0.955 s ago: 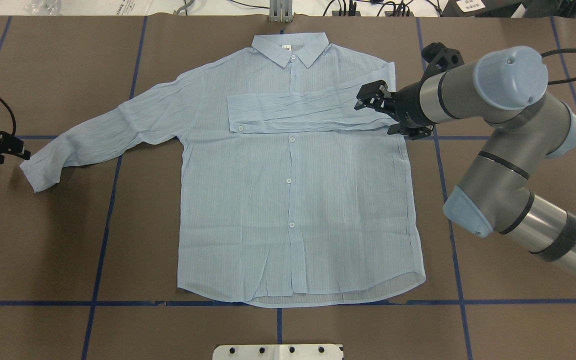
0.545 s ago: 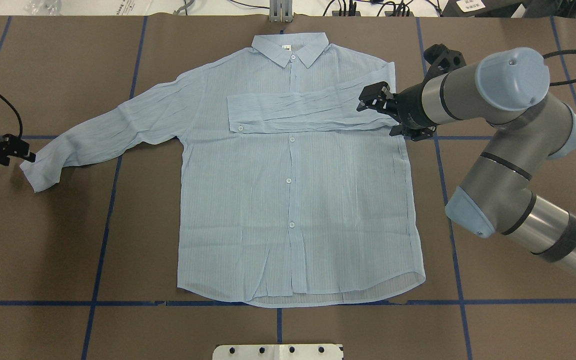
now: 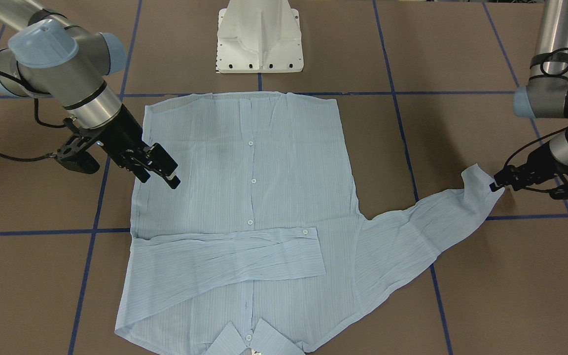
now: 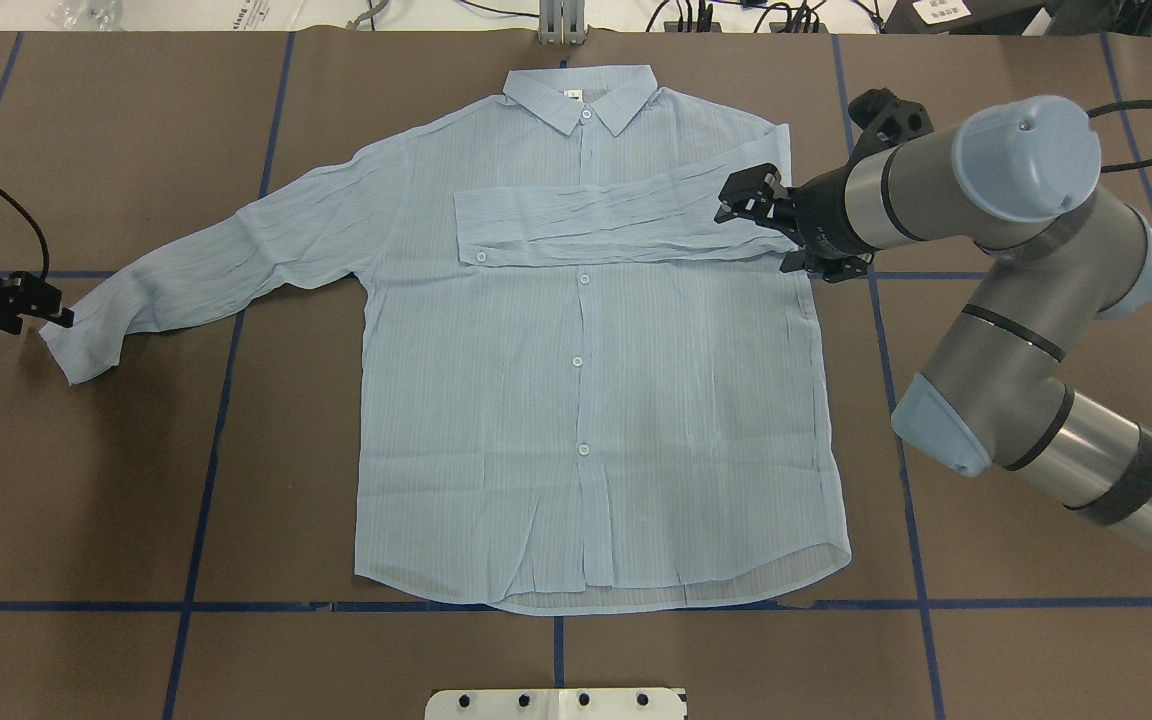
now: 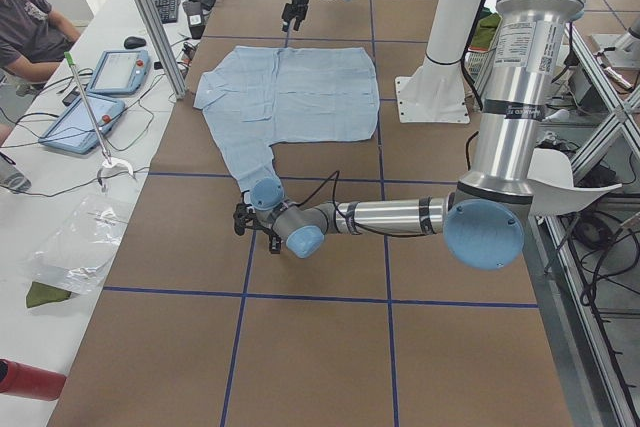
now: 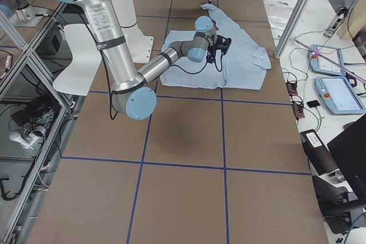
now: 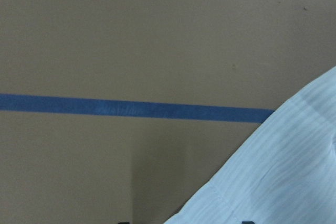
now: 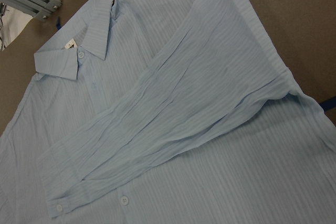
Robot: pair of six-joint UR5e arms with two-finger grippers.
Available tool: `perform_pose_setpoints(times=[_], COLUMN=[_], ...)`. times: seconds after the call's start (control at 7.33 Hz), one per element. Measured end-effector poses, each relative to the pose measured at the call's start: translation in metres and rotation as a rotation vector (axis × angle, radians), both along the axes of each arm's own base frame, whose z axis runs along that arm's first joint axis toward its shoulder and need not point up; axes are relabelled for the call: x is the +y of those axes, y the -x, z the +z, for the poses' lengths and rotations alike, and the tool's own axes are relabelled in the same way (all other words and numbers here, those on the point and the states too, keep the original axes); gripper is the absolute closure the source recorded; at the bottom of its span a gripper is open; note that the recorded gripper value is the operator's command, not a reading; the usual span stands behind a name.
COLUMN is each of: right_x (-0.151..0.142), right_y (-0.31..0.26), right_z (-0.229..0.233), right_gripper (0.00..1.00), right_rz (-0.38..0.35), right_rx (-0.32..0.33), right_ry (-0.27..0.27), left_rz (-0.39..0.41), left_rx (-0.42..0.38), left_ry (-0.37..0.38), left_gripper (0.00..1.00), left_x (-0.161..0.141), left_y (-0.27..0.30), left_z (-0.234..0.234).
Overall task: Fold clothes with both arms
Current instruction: 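Grasp the cuff of the other sleeve with the left gripper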
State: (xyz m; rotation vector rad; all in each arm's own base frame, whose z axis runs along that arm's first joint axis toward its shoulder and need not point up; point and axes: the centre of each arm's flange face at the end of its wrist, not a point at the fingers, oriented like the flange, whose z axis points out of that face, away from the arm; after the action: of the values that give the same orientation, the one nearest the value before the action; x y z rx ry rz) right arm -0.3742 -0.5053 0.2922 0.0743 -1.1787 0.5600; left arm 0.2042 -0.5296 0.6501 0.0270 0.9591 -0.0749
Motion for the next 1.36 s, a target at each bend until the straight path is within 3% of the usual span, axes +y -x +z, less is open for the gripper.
perform_pose_setpoints(times=[0.41,0.55,0.68,1.36], right_x=[-0.0002,-0.0003,-0.0002,0.0003], right_y=[0.0003,0.0001,0.0000,-0.0010], right_z=[0.0007,0.0008,0.0007,0.0025], right_gripper=[0.01,0.01,0.01,0.01], right_rz=[0.000,0.000,0.000,0.002], right_rx=[0.002,0.002,0.002,0.003], right_ry=[0.001,0.001,0.001,0.003], left_rz=[0.009,0.013,0.013,-0.012], left_rx=[-0.003,-0.003,-0.003,0.007], left_ry=[0.005,0.005,0.006,0.033], left_gripper=[0.30,0.46,0.99,1.00], left_x=[0.0022,0.0030,0.0033,0.0026], left_y=[-0.0047,-0.0064,-0.0070,-0.0090], left_z=[0.0032,0.0035,0.0037,-0.0029])
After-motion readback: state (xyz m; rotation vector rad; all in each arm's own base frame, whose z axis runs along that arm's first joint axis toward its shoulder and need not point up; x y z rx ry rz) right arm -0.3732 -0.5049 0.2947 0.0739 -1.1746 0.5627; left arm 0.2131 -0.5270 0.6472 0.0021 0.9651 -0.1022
